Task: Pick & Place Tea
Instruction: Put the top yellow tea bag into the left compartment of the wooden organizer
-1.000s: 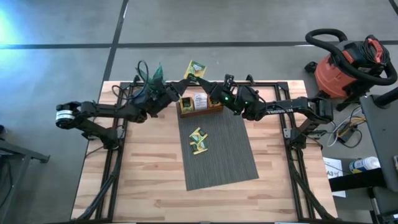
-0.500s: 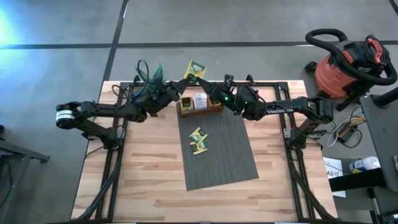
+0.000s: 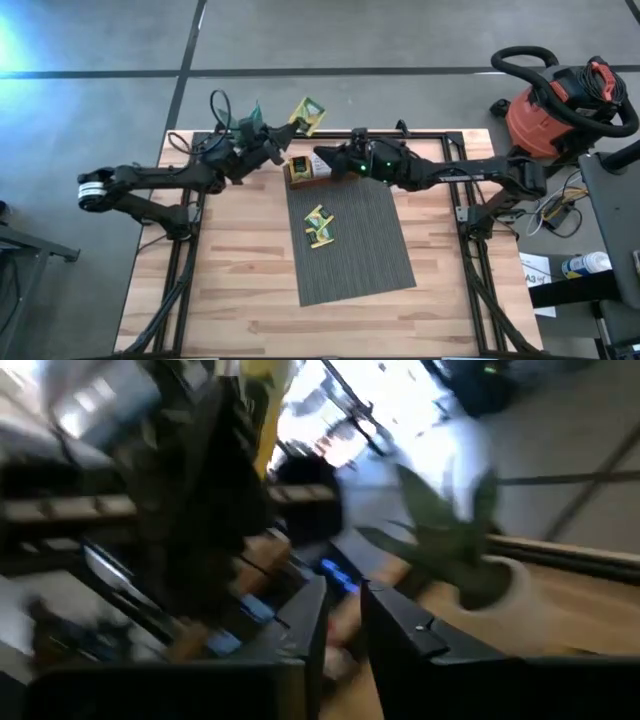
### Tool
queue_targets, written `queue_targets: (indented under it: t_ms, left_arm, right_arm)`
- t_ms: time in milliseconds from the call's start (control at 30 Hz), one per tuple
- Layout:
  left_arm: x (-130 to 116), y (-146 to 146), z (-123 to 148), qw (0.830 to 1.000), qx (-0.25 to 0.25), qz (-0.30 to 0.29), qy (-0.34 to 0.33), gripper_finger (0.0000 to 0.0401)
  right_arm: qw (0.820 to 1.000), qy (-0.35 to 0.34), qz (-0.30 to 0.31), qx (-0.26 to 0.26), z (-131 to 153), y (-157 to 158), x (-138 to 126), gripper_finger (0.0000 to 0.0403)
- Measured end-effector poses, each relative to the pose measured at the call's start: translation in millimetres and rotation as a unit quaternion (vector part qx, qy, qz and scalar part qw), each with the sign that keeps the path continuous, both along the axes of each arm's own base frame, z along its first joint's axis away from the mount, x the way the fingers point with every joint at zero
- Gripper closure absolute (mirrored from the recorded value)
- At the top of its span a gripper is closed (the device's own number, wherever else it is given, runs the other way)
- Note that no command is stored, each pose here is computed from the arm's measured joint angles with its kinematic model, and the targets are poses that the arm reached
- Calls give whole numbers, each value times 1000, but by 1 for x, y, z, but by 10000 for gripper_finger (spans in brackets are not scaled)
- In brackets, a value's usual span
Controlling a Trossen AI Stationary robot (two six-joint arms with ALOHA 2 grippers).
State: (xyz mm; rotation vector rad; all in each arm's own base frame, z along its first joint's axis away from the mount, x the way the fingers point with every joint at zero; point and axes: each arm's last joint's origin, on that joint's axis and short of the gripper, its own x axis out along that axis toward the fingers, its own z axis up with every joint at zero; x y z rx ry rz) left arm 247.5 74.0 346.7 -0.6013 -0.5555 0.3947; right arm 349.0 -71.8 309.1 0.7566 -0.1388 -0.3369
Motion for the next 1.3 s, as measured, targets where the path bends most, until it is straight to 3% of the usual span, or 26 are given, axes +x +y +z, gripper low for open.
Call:
queue_targets:
  t_ms: [100,167,267,333,500,767,833,900,1033,1300]
  left_arm:
    - [-16,-5,-1,994,24,2,108,400]
    - [-28,-9,-3,977,38,-3,208,401]
    - [-42,-14,-9,936,49,-23,349,401]
    - [-45,-15,-10,906,68,-43,415,401]
    - [-26,-15,-11,846,123,-104,508,401]
    - [27,-7,-17,706,172,-175,664,401]
    - [38,-5,-17,685,179,-186,681,401]
    - [47,-4,-14,677,189,-192,685,401]
    - [58,-4,-5,680,204,-193,677,401]
    - [62,-11,11,703,228,-206,641,401]
  right_arm:
    - [995,80,3,-58,4,3,-14,318]
    - [983,138,12,-118,9,5,-27,309]
    - [949,209,38,-232,20,8,-43,302]
    - [931,230,71,-273,27,11,-47,301]
    - [920,248,158,-258,40,6,-35,310]
    - [854,371,235,-280,41,2,5,313]
    - [837,393,252,-286,39,3,12,309]
    - [827,399,261,-296,37,5,18,306]
    - [822,401,269,-302,34,6,24,303]
    - [825,397,260,-308,30,6,24,304]
